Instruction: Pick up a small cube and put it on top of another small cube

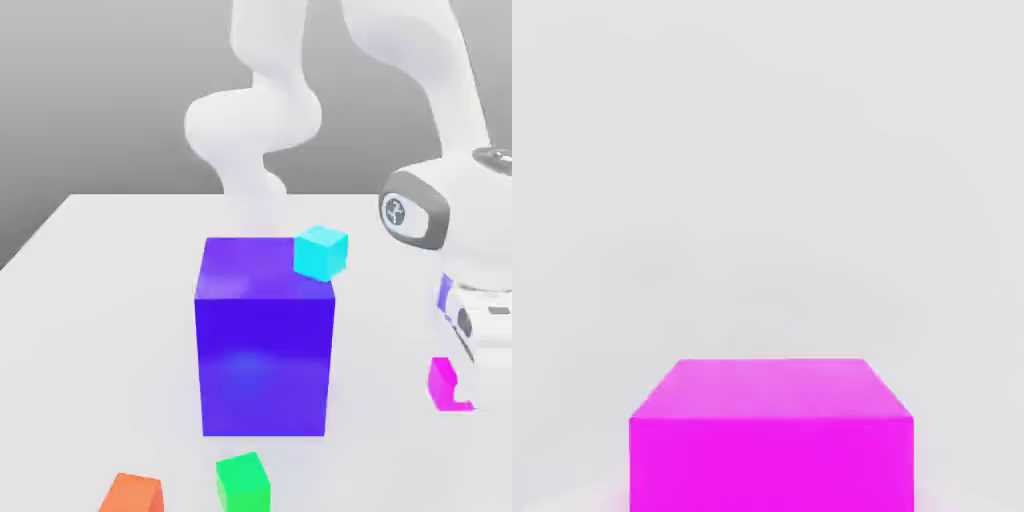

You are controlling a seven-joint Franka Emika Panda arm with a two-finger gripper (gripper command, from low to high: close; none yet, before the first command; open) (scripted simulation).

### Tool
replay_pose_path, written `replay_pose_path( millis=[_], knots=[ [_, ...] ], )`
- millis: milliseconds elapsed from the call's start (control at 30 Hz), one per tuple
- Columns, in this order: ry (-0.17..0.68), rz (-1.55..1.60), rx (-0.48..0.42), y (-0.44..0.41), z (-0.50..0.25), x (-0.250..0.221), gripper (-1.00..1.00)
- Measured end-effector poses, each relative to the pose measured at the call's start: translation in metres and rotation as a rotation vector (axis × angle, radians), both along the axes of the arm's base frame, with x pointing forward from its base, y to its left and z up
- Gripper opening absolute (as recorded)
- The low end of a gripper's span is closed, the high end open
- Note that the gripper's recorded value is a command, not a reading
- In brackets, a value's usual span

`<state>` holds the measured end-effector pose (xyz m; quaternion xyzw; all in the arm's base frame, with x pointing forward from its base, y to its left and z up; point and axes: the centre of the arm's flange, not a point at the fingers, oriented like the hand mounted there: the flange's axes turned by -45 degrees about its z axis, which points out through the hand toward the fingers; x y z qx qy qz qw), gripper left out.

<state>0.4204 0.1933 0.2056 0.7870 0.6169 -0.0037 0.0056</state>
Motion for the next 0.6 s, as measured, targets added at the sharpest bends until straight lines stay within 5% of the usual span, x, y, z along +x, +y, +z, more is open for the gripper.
replay_pose_path(
  millis=[267,467,500,600],
  knots=[
    [-0.003,-0.573,0.003,-0.187,0.03,0.06,-1.0],
    [-0.002,-0.579,0.014,-0.208,-0.016,0.06,-1.0],
    [-0.002,-0.58,0.013,-0.208,-0.024,0.06,1.0],
    [-0.002,-0.58,0.013,-0.208,-0.024,0.06,1.0]
  ],
)
